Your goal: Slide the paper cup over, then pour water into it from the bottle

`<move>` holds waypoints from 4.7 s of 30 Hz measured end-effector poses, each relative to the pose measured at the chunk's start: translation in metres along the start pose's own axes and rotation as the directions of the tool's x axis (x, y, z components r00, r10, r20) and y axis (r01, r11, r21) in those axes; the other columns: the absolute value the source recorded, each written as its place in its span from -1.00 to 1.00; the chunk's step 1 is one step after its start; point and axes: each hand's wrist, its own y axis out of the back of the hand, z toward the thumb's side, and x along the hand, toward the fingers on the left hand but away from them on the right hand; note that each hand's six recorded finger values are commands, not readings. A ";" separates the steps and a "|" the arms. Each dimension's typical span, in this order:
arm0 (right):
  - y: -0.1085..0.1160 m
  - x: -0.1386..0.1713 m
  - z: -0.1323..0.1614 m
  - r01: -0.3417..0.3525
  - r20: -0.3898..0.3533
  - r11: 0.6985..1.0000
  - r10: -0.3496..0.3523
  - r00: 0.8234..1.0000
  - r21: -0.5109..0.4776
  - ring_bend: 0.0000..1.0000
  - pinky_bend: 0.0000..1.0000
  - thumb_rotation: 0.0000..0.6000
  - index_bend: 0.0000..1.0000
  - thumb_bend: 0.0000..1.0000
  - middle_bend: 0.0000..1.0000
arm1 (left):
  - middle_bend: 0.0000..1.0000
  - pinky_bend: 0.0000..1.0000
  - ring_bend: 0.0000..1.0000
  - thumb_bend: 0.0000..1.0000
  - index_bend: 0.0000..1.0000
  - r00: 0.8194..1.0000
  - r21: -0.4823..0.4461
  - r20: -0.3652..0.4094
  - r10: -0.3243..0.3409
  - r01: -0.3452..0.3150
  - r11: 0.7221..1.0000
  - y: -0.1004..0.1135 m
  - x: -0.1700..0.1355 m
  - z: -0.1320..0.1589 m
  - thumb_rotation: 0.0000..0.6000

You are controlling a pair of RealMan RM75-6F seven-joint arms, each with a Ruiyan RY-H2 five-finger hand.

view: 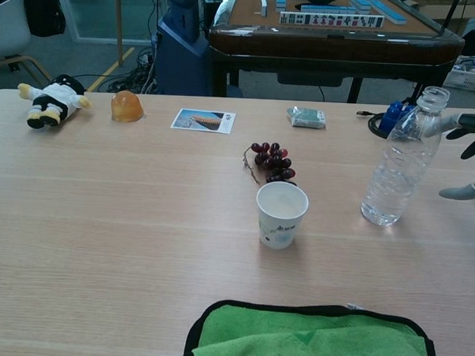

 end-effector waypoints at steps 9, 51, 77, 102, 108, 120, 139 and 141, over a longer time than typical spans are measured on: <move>-0.006 -0.006 -0.001 0.014 -0.023 0.995 -0.016 1.000 -0.102 -0.73 -0.36 1.00 -0.65 -1.00 -0.71 | -0.55 -0.13 -0.46 -0.21 -0.21 1.000 -0.007 -0.003 -0.007 0.007 1.000 -0.001 -0.001 0.001 1.00; -0.046 -0.041 0.013 -0.077 -0.076 0.966 0.060 0.995 -0.246 -0.57 -0.34 1.00 -0.57 -1.00 -0.38 | -0.55 -0.13 -0.46 -0.21 -0.20 0.999 -0.019 0.022 -0.027 0.027 0.999 -0.006 -0.004 0.012 1.00; -0.058 -0.060 0.022 -0.053 -0.107 0.977 0.031 0.994 -0.208 -0.07 0.05 1.00 0.03 -1.00 0.12 | -0.55 -0.13 -0.46 -0.21 -0.31 1.000 -0.032 0.022 -0.010 0.010 0.999 0.001 -0.005 0.012 1.00; -0.047 -0.083 0.103 0.030 -0.275 0.942 0.068 0.959 0.335 0.10 0.16 1.00 0.17 -0.96 0.29 | -0.55 -0.13 -0.46 -0.21 -0.44 1.000 -0.040 0.024 0.009 -0.008 0.999 0.008 -0.004 0.013 1.00; -0.043 -0.083 0.115 0.055 -0.291 0.900 0.082 0.953 0.432 0.10 0.16 1.00 0.17 -0.94 0.29 | -0.55 -0.13 -0.46 -0.21 -0.44 1.000 -0.040 0.022 0.004 -0.003 0.999 0.007 -0.004 0.013 1.00; -0.033 -0.082 0.122 0.094 -0.290 0.767 0.123 0.949 0.635 0.12 0.17 1.00 0.19 -0.90 0.31 | -0.55 -0.13 -0.46 -0.21 -0.44 1.000 -0.038 0.018 -0.005 0.006 0.999 0.007 -0.004 0.013 1.00; -0.040 -0.083 0.112 0.041 -0.199 0.592 0.205 0.958 0.805 0.14 0.18 1.00 0.21 -0.90 0.32 | -0.55 -0.13 -0.46 -0.21 -0.41 1.000 -0.036 0.010 -0.028 0.028 0.999 0.005 -0.003 0.012 1.00; -0.042 -0.084 0.113 0.038 -0.196 0.578 0.213 0.957 0.815 0.14 0.18 1.00 0.21 -0.90 0.32 | -0.55 -0.13 -0.46 -0.21 -0.40 1.000 -0.035 0.008 -0.030 0.031 0.999 0.005 -0.003 0.011 1.00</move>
